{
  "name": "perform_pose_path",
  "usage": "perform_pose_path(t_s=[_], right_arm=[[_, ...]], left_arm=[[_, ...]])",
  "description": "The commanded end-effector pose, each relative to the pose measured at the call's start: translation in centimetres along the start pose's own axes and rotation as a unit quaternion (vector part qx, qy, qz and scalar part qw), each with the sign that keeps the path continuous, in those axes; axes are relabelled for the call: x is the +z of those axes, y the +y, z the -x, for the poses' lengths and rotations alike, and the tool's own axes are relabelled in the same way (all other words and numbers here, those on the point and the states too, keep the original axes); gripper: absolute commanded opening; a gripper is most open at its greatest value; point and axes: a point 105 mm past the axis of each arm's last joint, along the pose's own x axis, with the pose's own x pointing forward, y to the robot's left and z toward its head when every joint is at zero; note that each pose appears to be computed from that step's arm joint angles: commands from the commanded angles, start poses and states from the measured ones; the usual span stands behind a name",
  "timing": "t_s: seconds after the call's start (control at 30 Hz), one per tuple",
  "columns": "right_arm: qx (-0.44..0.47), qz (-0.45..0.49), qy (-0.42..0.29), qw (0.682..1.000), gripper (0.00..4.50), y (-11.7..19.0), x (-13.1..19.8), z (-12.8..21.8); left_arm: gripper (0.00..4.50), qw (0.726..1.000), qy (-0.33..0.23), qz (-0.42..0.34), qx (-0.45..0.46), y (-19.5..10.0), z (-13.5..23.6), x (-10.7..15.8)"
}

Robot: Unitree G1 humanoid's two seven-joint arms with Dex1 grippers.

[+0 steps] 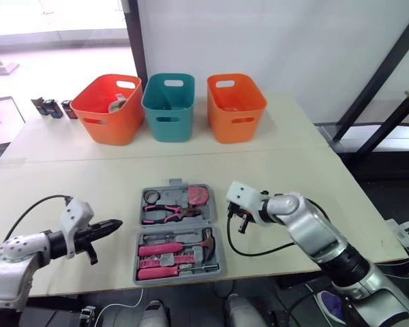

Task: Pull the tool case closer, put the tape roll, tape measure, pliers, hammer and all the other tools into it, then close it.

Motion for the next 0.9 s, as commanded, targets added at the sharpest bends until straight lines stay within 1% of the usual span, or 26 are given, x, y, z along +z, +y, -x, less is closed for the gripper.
perform_pose_path(t_s=[0.03,0.1,0.13,0.2,0.33,0.37,0.47,0.5,0.63,0.73,0.83,0.9], right_arm=[[0.016,-0.052,-0.047,0.997,0.00,-0.1,1.4,0.7],[0.031,-0.079,-0.059,0.995,0.00,0.2,1.7,0.6],[0.033,-0.096,-0.069,0.992,0.00,0.3,1.9,0.5],[0.034,-0.124,-0.075,0.989,0.54,0.2,2.0,0.3],[0.048,-0.184,-0.086,0.978,2.18,0.2,2.4,0.0],[0.051,-0.204,-0.091,0.973,2.77,-0.1,2.7,-0.1],[0.061,-0.248,-0.094,0.962,4.17,-0.5,3.2,-0.4],[0.062,-0.258,-0.093,0.960,4.44,-0.6,3.3,-0.6],[0.066,-0.286,-0.090,0.952,4.44,-1.0,3.6,-1.1],[0.063,-0.304,-0.084,0.947,4.44,-1.4,3.6,-1.7],[0.067,-0.345,-0.066,0.934,4.44,-1.7,3.0,-2.5],[0.079,-0.379,-0.056,0.920,4.44,-1.6,2.7,-3.2]], left_arm=[[0.06,0.996,-0.040,0.013,-0.077,-2.6,-0.1,0.5],[0.06,0.994,-0.029,0.018,-0.104,-3.6,-0.5,-0.6],[0.06,0.993,-0.034,0.020,-0.108,-3.8,-1.0,-0.7],[0.00,0.992,-0.037,0.015,-0.116,-4.2,-2.0,-1.0],[0.00,0.990,-0.028,0.001,-0.137,-5.2,-3.6,-1.7],[0.00,0.990,-0.025,0.002,-0.140,-5.5,-4.0,-2.1],[0.00,0.988,0.007,-0.008,-0.156,-6.4,-4.6,-3.4],[0.00,0.988,0.016,-0.008,-0.154,-6.4,-4.6,-3.8],[0.00,0.990,0.044,-0.013,-0.135,-6.1,-4.8,-5.5],[0.00,0.991,0.055,-0.001,-0.125,-6.0,-4.8,-6.6],[0.00,0.987,0.096,-0.014,-0.128,-6.2,-4.2,-8.5],[0.00,0.984,0.109,-0.017,-0.137,-6.5,-3.9,-9.1]])
